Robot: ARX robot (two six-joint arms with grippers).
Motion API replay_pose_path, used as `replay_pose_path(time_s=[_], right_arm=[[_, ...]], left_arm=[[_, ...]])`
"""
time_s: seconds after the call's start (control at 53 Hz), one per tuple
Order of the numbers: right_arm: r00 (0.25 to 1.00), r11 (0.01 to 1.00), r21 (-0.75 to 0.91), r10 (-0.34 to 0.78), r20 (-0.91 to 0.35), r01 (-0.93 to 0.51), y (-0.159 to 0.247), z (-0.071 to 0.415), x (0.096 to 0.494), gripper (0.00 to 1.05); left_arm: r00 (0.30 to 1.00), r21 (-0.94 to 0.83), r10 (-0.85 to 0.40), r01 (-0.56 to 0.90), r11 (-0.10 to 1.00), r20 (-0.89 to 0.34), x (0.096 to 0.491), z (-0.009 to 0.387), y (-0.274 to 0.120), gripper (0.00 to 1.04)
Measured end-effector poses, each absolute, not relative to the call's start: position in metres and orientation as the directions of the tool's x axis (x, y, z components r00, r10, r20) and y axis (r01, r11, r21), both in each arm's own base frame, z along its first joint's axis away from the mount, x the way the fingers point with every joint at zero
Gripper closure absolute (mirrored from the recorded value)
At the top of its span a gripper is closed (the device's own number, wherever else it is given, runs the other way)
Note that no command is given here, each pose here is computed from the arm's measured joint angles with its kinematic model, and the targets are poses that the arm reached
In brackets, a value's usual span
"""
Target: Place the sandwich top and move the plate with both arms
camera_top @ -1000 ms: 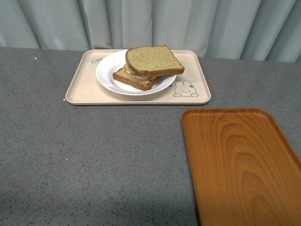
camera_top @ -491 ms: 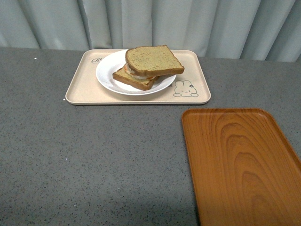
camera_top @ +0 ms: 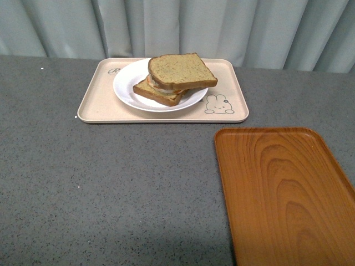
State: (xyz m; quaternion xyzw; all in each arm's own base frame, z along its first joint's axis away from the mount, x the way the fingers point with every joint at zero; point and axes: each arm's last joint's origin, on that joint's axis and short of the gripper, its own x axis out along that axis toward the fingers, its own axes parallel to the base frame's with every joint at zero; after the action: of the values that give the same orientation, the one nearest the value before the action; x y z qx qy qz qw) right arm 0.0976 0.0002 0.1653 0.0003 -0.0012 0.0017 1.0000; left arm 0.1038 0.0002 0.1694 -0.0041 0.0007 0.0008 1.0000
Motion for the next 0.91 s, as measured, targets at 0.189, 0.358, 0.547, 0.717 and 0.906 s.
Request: replay_pose_path(time_s=[0.189,0.358,0.547,0.717,0.906], right_arm=[[1.000,1.000,0.000,0.003,0.002,-0.003,0.0002,0.1653,0.0976,0.09],[1.000,1.000,0.000,0.003,0.002,-0.003,0.0002,0.1653,0.0976,0.09],[1.000,1.000,0.001,0.003,0.002,-0.003,0.0002,0.1653,0.0976,0.09],[1.000,1.000,0.000,0.003,0.002,-0.003,0.0002,0.1653,0.0976,0.09],[1.000,1.000,0.001,0.003,0.002,-0.003,0.0002,0.1653,0.0976,0.09]], left_arm=[[1.000,-0.007,0.002,-0.002,1.000,0.015,0.0970,0.1693,0.0002,1.01],[1.000,-0.008,0.002,-0.001,1.000,0.014,0.0970,0.1691,0.0002,0.98],[1.000,-0.008,0.002,-0.001,1.000,0.014,0.0969,0.1692,0.0002,0.64],[1.000,-0.008,0.002,-0.001,1.000,0.014,0.0969,0.1692,0.0002,0.31],[1.000,-0.006,0.002,-0.001,1.000,0.014,0.0969,0.1692,0.0002,0.05]])
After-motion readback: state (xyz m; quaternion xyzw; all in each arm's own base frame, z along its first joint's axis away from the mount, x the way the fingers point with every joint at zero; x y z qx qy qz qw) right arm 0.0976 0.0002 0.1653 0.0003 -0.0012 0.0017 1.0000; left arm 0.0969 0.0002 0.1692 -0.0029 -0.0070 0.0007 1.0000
